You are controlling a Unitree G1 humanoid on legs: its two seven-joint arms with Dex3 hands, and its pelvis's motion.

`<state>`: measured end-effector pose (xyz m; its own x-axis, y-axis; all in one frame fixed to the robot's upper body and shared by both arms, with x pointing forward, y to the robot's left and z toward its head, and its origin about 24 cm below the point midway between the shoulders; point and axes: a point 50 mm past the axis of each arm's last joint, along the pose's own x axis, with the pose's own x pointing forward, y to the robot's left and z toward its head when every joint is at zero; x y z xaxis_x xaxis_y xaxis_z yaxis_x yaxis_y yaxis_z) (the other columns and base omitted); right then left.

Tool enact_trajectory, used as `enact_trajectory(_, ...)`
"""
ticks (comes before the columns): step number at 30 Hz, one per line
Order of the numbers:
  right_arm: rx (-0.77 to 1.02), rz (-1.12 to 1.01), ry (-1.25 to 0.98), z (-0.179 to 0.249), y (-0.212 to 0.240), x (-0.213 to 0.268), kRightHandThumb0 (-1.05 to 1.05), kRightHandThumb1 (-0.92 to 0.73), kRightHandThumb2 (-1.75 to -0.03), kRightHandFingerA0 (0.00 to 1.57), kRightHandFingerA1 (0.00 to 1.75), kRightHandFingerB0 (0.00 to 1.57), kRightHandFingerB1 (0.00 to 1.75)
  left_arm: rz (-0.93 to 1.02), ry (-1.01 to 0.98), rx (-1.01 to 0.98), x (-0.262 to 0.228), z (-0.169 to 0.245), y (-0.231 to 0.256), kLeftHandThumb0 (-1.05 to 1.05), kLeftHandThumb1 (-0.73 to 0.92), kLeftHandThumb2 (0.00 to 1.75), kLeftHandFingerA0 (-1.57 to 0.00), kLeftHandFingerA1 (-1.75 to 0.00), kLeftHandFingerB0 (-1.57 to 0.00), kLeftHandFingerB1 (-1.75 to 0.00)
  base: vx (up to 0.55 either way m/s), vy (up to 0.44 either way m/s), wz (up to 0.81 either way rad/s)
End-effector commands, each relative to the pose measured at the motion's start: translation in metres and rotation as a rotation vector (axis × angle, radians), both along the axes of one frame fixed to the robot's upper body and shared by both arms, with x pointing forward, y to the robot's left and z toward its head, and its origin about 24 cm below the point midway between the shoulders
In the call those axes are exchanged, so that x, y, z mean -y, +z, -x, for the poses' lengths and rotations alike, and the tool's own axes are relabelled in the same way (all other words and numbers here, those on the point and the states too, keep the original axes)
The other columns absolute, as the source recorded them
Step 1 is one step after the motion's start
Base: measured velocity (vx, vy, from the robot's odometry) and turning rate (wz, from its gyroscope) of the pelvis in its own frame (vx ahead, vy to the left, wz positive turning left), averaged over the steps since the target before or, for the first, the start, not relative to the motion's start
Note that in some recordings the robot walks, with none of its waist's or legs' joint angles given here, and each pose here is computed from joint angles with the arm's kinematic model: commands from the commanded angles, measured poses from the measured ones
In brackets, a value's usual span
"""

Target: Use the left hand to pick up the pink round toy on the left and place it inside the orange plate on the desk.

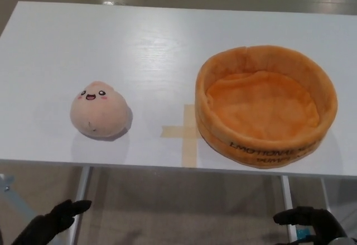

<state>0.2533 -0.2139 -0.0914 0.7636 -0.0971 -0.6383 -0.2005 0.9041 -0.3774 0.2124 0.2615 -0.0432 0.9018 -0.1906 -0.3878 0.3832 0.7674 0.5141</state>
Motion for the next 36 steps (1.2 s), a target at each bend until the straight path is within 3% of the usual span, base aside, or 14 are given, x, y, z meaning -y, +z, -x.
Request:
enact_trajectory(1, -0.002, 0.016, 0.004, 0.002, 0.0, 0.005, -0.14, -0.37, -0.61, 0.77, 0.76, 0.61, 0.63, 0.122, -0.512, 0.009, 0.018, 0.043, 0.071, -0.3, 0.47, 0.63, -0.41, -0.4, -0.41, -0.39, 0.0, 0.0, 0.0)
enact_trajectory(5, -0.001, 0.016, 0.004, 0.001, 0.001, 0.005, -0.14, -0.37, -0.61, 0.77, 0.76, 0.6, 0.62, 0.085, -0.609, 0.084, 0.022, 0.049, 0.097, -0.25, 0.51, 0.56, -0.48, -0.38, -0.45, -0.35, 0.0, 0.0, 0.0)
enact_trajectory(7, 0.003, 0.012, -0.001, 0.0, 0.001, 0.006, -0.14, -0.35, -0.62, 0.78, 0.77, 0.61, 0.64, 0.077, -0.655, 0.108, 0.025, 0.05, 0.108, -0.3, 0.49, 0.64, -0.44, -0.43, -0.43, -0.4, 0.0, 0.0, 0.0)
enact_trajectory(9, 0.002, 0.008, -0.01, 0.0, 0.001, 0.006, -0.14, -0.35, -0.61, 0.79, 0.77, 0.62, 0.63, 0.095, -0.696, 0.132, 0.027, 0.051, 0.118, -0.24, 0.52, 0.56, -0.47, -0.4, -0.47, -0.36, 0.0, 0.0, 0.0)
enact_trajectory(15, 0.001, 0.015, -0.007, -0.001, 0.002, 0.007, -0.13, -0.37, -0.59, 0.79, 0.76, 0.61, 0.62, 0.123, -0.81, 0.189, 0.031, 0.054, 0.155, -0.27, 0.54, 0.56, -0.54, -0.44, -0.47, -0.37, 0.0, 0.0, 0.0)
enact_trajectory(16, 0.001, 0.016, -0.008, -0.001, 0.002, 0.007, -0.13, -0.37, -0.6, 0.78, 0.76, 0.6, 0.62, 0.151, -0.822, 0.221, 0.033, 0.054, 0.162, -0.29, 0.49, 0.64, -0.44, -0.45, -0.38, -0.41, 0.0, 0.0, 0.0)
enact_trajectory(19, -0.006, 0.018, -0.011, -0.003, 0.003, 0.008, -0.13, -0.38, -0.6, 0.77, 0.75, 0.61, 0.62, 0.22, -0.843, 0.309, 0.036, 0.053, 0.178, -0.26, 0.55, 0.56, -0.44, -0.4, -0.36, -0.34, 0.0, 0.0, 0.0)
enact_trajectory(22, 0.002, 0.019, -0.009, -0.003, 0.003, 0.007, -0.12, -0.37, -0.6, 0.78, 0.76, 0.62, 0.63, 0.255, -0.802, 0.539, 0.043, 0.048, 0.209, -0.21, 0.52, 0.55, -0.35, -0.38, -0.34, -0.34, 0.0, 0.0, 0.0)
enact_trajectory(23, 0.003, 0.016, -0.009, -0.002, 0.003, 0.007, -0.12, -0.37, -0.6, 0.78, 0.77, 0.62, 0.63, 0.263, -0.788, 0.602, 0.045, 0.044, 0.214, -0.2, 0.49, 0.57, -0.22, -0.37, -0.26, -0.31, 0.0, 0.0, 0.0)
enact_trajectory(25, 0.003, 0.009, -0.015, -0.002, 0.003, 0.007, -0.07, -0.38, -0.59, 0.78, 0.75, 0.64, 0.61, 0.261, -0.753, 0.703, 0.047, 0.034, 0.225, -0.17, 0.45, 0.56, -0.14, -0.36, -0.2, -0.3, 0.0, 0.0, 0.0)
enact_trajectory(27, 0.004, 0.002, -0.022, -0.001, 0.002, 0.007, -0.07, -0.38, -0.59, 0.78, 0.75, 0.64, 0.61, 0.245, -0.727, 0.747, 0.049, 0.029, 0.231, -0.17, 0.45, 0.56, -0.14, -0.36, -0.2, -0.3, 0.0, 0.0, 0.0)
enact_trajectory(29, 0.002, 0.007, -0.017, 0.0, 0.001, 0.007, -0.12, -0.37, -0.61, 0.78, 0.77, 0.62, 0.63, 0.186, -0.689, 0.83, 0.052, 0.016, 0.244, -0.19, 0.43, 0.61, -0.04, -0.2, -0.14, -0.33, 0.0, 0.0, 0.0)
enact_trajectory(33, -0.002, 0.015, -0.01, 0.002, 0.001, 0.007, -0.13, -0.37, -0.61, 0.78, 0.77, 0.62, 0.63, 0.149, -0.66, 0.863, 0.056, 0.002, 0.253, -0.17, 0.41, 0.63, -0.01, -0.2, -0.11, -0.34, 0.0, 0.0, 0.0)
enact_trajectory(36, -0.002, 0.013, -0.008, 0.002, 0.001, 0.008, -0.13, -0.37, -0.6, 0.78, 0.77, 0.62, 0.63, 0.009, -0.588, 0.846, 0.061, -0.039, 0.261, -0.06, 0.37, 0.64, 0.0, -0.12, -0.02, -0.18, 0.0, 0.0, 0.0)
